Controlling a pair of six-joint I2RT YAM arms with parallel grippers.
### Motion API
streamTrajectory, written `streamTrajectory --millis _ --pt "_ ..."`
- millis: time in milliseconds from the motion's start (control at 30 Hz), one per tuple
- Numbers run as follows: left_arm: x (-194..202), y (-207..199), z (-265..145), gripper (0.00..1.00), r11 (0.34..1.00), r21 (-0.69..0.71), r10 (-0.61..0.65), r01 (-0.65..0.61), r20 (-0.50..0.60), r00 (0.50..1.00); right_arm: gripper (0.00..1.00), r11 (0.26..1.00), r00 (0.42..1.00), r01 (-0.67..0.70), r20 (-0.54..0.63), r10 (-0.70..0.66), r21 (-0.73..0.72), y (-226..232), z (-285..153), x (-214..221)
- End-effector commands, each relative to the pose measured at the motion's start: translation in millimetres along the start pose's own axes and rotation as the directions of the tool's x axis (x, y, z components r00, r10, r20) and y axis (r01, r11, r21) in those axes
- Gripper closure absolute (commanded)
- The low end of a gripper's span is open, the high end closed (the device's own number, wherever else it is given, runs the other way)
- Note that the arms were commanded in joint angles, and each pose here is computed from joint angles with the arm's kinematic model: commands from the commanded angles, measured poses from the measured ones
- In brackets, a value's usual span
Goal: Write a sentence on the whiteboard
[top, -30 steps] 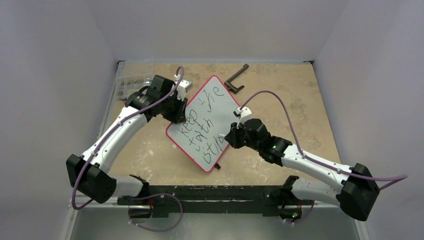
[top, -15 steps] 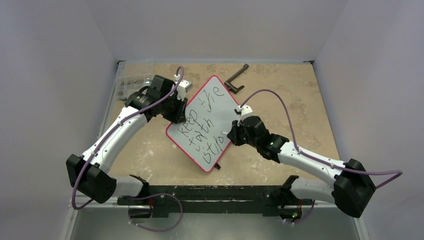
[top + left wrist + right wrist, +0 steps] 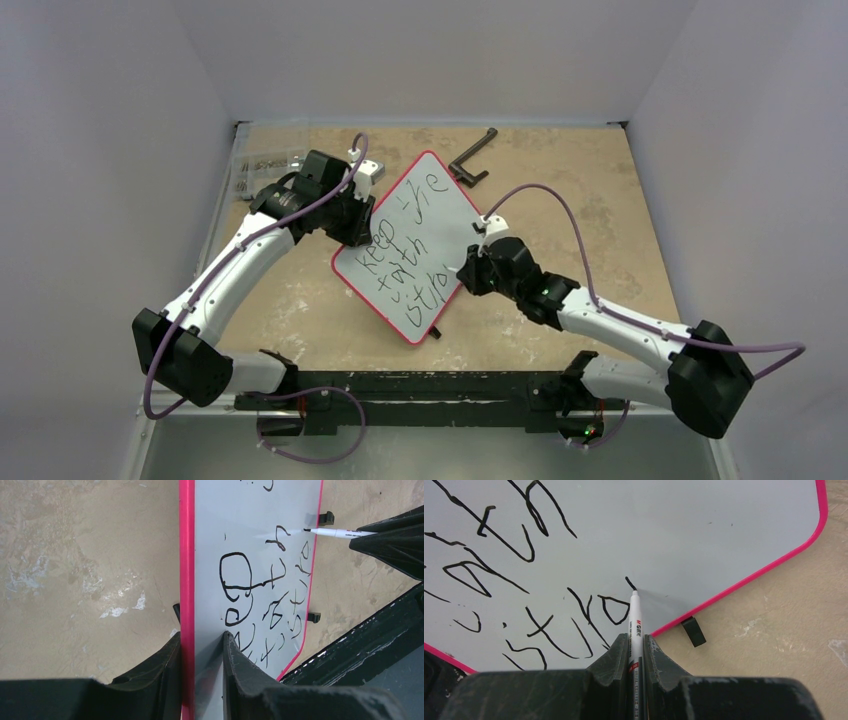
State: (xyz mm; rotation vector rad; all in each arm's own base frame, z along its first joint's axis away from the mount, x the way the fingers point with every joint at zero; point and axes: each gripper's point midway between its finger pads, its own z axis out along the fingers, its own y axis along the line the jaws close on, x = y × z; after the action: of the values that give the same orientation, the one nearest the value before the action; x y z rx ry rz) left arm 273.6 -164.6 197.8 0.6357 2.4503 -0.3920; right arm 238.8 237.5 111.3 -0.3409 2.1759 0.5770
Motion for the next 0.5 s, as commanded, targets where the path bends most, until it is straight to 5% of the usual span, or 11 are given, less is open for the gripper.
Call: streamTrajectory --millis 0,467 --pt "10.2 42.1 -5.1 1.0 0.977 -0.2 0.063 -0.073 -0.054 0.997 1.0 1.0 0.999 -0.022 -0.031 0.022 -0.003 -4.4 -0.6 17.8" --pt "10.6 41.8 -4.9 1.0 0.977 -0.198 0.064 -0.073 -0.056 0.996 1.0 1.0 1.0 -0.017 -0.007 0.017 -0.009 0.7 -5.2 2.1"
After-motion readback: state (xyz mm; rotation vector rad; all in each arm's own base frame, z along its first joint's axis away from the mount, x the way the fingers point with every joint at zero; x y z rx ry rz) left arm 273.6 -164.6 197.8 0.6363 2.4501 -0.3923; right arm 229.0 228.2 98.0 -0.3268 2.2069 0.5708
